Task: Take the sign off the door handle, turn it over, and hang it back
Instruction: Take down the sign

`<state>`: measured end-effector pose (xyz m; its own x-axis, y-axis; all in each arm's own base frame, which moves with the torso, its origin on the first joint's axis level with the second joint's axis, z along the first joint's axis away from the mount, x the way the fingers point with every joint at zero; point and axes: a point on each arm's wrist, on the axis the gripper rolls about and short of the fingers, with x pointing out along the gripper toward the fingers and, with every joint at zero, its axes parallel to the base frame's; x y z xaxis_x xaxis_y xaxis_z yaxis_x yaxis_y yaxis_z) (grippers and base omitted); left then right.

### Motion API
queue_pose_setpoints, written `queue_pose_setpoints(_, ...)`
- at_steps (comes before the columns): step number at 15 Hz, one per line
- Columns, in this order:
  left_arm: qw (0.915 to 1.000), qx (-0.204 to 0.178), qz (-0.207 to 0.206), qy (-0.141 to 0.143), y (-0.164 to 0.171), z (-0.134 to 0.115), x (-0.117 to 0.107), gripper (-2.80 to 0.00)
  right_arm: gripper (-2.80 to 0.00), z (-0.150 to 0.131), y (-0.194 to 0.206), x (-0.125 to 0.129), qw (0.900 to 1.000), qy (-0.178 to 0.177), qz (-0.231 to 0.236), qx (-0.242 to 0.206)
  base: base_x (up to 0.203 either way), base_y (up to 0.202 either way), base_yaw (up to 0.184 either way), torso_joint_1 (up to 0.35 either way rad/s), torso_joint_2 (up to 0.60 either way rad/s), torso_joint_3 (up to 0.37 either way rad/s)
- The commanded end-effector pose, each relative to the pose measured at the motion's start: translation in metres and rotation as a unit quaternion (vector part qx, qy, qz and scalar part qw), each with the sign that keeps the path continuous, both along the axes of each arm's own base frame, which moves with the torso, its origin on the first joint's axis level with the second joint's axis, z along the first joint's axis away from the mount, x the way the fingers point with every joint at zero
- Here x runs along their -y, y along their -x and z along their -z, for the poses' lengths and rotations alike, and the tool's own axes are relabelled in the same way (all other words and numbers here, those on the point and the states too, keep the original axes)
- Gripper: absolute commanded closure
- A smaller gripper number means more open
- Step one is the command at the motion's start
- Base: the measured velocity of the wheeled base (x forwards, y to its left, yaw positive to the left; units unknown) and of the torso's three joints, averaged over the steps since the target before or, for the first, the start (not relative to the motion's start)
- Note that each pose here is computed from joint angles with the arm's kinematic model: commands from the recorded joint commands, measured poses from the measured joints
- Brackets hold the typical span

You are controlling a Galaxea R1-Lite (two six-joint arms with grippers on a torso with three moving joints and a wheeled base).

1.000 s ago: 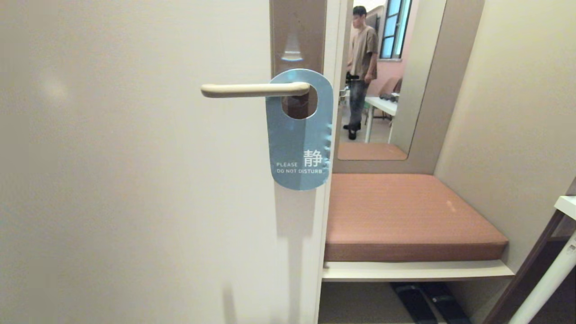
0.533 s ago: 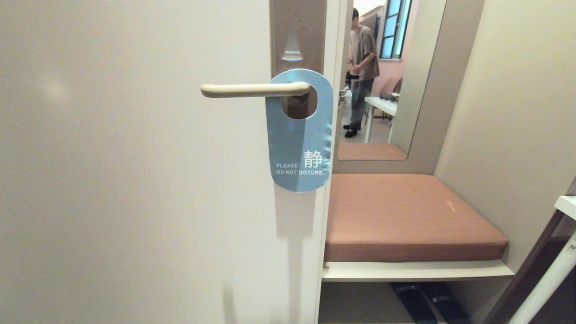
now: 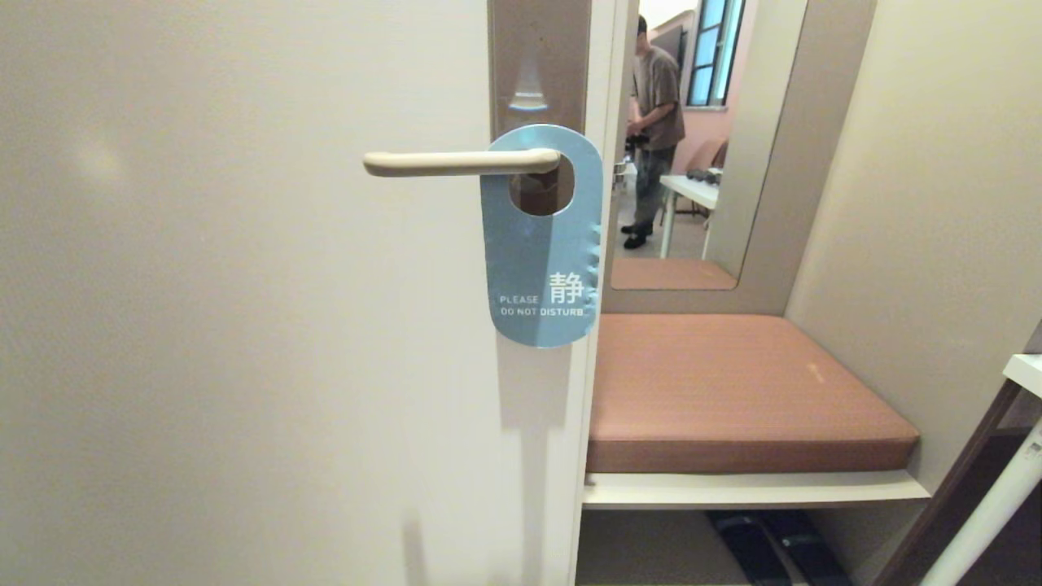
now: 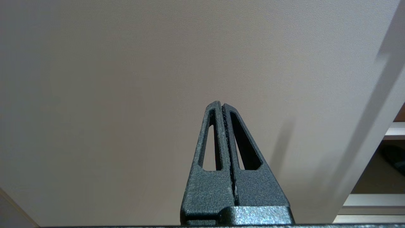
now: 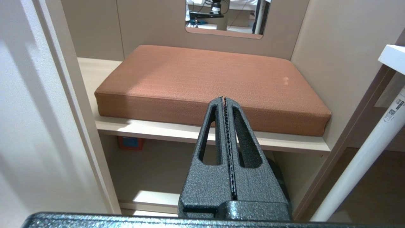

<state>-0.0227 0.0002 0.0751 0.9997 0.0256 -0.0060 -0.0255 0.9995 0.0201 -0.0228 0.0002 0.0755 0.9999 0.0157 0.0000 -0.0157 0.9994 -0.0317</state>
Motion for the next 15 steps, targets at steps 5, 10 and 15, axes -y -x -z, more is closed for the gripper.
queue_pose_setpoints(5,1.0,0.0,-0.001,0.0,0.0,0.0,0.0,0.0,0.0,0.0,0.0,0.0,1.0,0.001,-0.001,0.0,0.0,0.0,0.0,0.0,0.0,0.0)
queue_pose_setpoints(10,1.0,0.0,0.0,0.0,0.0,0.0,0.0,0.0,0.0,0.0,0.0,0.0,1.0,0.002,0.003,-0.001,0.0,0.0,0.0,0.0,0.0,0.0)
queue_pose_setpoints(15,1.0,0.0,0.0,0.0,0.0,0.0,0.0,0.0,0.0,-0.017,0.005,0.001,0.999,-0.002,0.014,0.028,0.0,0.0,0.0,0.0,0.0,0.0)
